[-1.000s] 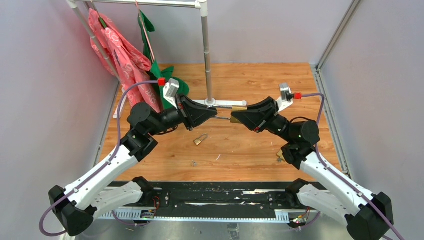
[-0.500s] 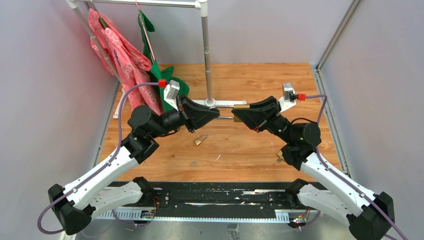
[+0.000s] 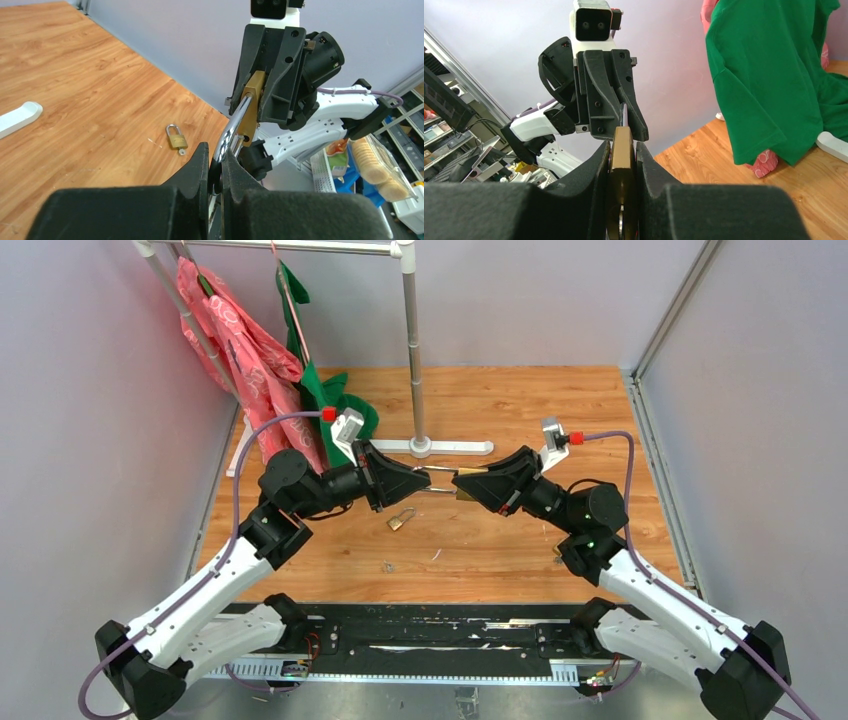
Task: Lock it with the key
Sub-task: Lock the lock.
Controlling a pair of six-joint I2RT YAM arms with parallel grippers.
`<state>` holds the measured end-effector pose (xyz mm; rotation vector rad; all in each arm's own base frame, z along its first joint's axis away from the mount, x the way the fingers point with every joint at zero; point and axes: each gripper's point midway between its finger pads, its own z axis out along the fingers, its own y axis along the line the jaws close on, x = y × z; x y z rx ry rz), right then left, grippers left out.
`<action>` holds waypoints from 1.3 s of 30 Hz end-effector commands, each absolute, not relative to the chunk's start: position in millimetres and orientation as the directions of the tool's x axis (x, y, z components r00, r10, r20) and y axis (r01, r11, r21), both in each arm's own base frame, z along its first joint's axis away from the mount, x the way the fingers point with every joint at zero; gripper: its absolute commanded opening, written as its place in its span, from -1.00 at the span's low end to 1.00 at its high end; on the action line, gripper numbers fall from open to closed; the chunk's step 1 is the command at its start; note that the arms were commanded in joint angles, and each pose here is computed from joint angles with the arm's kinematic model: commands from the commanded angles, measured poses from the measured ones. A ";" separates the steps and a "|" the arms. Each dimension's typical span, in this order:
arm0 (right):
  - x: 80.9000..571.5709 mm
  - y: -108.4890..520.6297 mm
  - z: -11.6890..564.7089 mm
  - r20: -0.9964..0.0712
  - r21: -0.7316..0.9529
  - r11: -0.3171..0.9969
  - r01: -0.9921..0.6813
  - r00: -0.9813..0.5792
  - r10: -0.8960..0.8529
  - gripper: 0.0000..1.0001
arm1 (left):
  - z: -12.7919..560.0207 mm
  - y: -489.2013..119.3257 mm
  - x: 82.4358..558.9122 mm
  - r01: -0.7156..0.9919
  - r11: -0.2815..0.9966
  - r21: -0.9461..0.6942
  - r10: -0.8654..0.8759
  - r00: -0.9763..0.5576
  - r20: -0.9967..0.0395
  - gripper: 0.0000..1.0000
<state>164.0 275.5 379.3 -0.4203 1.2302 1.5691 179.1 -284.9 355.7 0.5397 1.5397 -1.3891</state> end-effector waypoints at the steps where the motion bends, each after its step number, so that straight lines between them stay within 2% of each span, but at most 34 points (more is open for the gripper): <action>1: 135.8 284.1 377.3 -0.798 0.454 -0.022 -0.891 -0.417 0.436 -1.00 | 320.3 -293.2 167.7 0.802 0.211 -0.559 -0.154 -0.538 -0.829 -1.00; 10: 118.9 282.5 387.4 -0.842 0.344 -0.121 -0.931 -0.363 0.399 -1.00 | 318.8 -298.8 150.4 0.808 0.106 -0.580 -0.074 -0.575 -0.815 -1.00; 18: 117.6 271.7 407.4 -0.756 0.386 -0.345 -0.856 -0.507 0.413 -1.00 | 321.4 -289.8 135.1 0.849 0.077 -0.523 -0.064 -0.519 -0.852 -1.00; 20: 120.3 275.3 405.3 -0.750 0.402 -0.369 -0.838 -0.532 0.393 -1.00 | 322.0 -289.9 133.6 0.854 0.076 -0.514 -0.065 -0.510 -0.857 -1.00; 23: 123.3 278.9 403.4 -0.756 0.405 -0.360 -0.841 -0.529 0.386 -1.00 | 321.7 -293.2 132.6 0.854 0.074 -0.515 -0.059 -0.512 -0.857 -1.00; 28: 125.6 281.7 404.8 -0.776 0.396 -0.329 -0.857 -0.504 0.379 -1.00 | 315.2 -298.0 146.9 0.824 0.146 -0.547 -0.063 -0.544 -0.837 -1.00; 34: 132.4 285.4 395.8 -0.804 0.390 -0.263 -0.882 -0.466 0.370 -1.00 | 314.8 -307.3 153.3 0.745 0.150 -0.651 -0.067 -0.649 -0.758 -1.00; 39: 134.9 285.7 388.5 -0.833 0.382 -0.202 -0.902 -0.430 0.348 -1.00 | 311.7 -309.1 154.0 0.717 0.153 -0.681 -0.065 -0.680 -0.730 -1.00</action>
